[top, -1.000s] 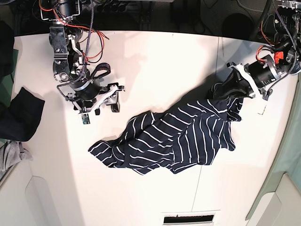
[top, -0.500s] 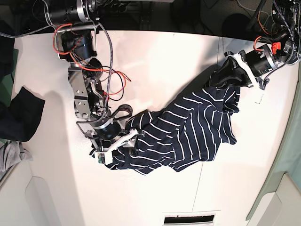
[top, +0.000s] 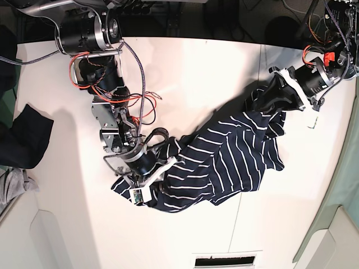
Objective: Layout the t-shirt on the table in an organized manner, then fold the t-shirt properly
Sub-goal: 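Lower the shirt and drag it flat, then release both grippers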
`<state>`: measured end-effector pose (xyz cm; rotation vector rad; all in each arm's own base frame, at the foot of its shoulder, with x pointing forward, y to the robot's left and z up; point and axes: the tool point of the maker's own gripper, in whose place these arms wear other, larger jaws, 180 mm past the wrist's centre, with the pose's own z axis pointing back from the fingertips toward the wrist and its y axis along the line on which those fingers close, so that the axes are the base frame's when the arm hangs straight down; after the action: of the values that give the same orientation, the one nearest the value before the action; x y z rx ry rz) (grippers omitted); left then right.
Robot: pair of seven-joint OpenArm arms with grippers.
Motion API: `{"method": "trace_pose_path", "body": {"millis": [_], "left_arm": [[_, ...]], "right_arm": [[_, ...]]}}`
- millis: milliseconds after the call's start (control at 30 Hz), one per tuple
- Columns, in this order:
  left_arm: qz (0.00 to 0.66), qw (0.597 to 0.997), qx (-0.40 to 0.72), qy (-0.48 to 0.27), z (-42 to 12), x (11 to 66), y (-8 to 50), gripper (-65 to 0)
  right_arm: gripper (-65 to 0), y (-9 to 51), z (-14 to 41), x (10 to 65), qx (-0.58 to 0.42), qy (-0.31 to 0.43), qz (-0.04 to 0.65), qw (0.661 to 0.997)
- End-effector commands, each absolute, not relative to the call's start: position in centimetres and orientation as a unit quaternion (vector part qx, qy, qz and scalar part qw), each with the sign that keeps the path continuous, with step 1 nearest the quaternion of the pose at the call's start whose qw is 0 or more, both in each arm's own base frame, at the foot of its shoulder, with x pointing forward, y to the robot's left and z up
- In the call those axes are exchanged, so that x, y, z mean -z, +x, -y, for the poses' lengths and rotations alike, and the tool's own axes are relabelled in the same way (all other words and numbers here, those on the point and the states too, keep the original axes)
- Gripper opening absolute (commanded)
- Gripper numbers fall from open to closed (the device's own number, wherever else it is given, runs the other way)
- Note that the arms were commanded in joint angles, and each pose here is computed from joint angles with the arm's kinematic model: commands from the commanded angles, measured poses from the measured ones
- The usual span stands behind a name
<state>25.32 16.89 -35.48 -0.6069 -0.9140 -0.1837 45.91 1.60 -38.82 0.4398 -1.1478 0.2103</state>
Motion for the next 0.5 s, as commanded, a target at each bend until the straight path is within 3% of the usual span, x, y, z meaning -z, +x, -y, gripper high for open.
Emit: {"method": "trace_pose_path", "body": {"millis": [0,133,333,467], "left_arm": [[0.474,0.829,0.094,-0.282,-17.6,33.3,27.0,-51.8],[0.507,0.819,0.113,-0.243,-19.1,31.3,29.6,-65.0],[0.484,0.828,0.162,-0.232,-19.4,29.6,29.4,-65.0],[0.445,0.841,0.168,-0.257,-19.0,30.2,27.1,-65.0]], "right_arm": [[-65.0,47.7,-2.2,34.5,-0.116,0.219,0.583,0.774],[-65.0,47.3,-2.6,29.2,-0.166,0.237,0.630,0.720],[-65.0,42.2,2.1,25.7,-0.201,0.203,0.672,0.683],[-65.0,36.4,6.4,27.9,-0.217,0.159,0.657,0.704]]}}
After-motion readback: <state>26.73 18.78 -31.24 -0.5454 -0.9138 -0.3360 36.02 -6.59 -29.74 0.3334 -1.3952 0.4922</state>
